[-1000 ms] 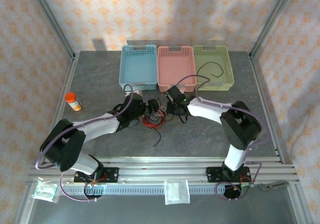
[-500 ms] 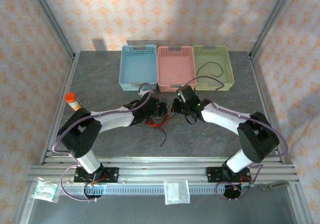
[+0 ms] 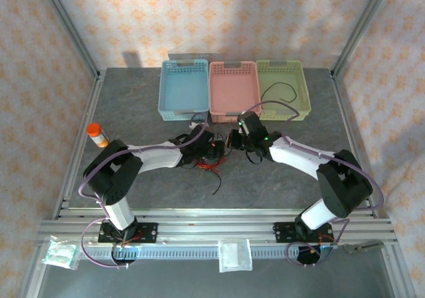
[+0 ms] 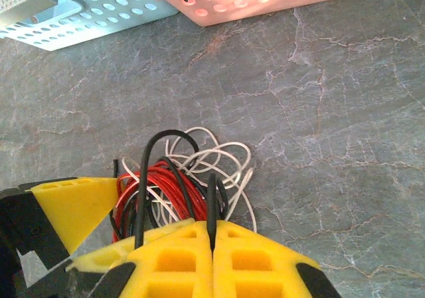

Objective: Untangle the cables

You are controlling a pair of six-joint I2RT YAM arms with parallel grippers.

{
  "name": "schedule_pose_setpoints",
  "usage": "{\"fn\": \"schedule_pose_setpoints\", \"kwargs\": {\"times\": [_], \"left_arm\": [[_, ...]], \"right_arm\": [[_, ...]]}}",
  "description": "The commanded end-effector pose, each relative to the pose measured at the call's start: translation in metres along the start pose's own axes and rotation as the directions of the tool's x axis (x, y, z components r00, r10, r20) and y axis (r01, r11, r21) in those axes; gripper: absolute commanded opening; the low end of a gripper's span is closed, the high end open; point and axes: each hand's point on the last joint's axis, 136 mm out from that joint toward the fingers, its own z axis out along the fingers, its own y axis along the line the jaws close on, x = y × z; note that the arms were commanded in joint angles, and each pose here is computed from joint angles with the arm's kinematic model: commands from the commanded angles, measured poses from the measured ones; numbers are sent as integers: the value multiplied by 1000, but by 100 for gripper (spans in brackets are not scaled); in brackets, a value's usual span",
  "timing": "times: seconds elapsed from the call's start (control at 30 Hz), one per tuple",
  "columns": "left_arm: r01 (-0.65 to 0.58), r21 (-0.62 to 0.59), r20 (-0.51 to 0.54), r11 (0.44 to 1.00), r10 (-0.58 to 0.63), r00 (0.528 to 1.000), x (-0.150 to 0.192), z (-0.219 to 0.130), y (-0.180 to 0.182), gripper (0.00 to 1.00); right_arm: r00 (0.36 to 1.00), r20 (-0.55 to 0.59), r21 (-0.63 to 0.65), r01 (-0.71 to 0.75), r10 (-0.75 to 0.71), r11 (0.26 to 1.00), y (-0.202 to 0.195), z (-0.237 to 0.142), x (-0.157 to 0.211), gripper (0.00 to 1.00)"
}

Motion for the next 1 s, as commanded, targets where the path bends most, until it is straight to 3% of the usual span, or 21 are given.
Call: {"fn": "schedule_pose_setpoints", "kwargs": {"times": [0.0, 0.3, 0.67, 0.97], "left_arm": [[-50, 96, -4, 994, 51, 999, 3, -6, -19, 99], [-87, 128, 5, 988, 87, 996, 3, -9, -24, 99], [-79, -130, 16, 988, 82, 996, -1, -3, 19, 99], [-76, -177, -1, 981, 77, 997, 6, 0, 31, 99]], "right_arm": [[999, 43, -39, -6, 7, 999, 9, -7, -12, 0], [999, 53, -39, -8, 10, 999, 8, -9, -12, 0], [991, 132, -58, 32, -24, 998, 19, -33, -31, 0], [955, 248, -22, 172, -161, 985, 32, -73, -60, 0]]}}
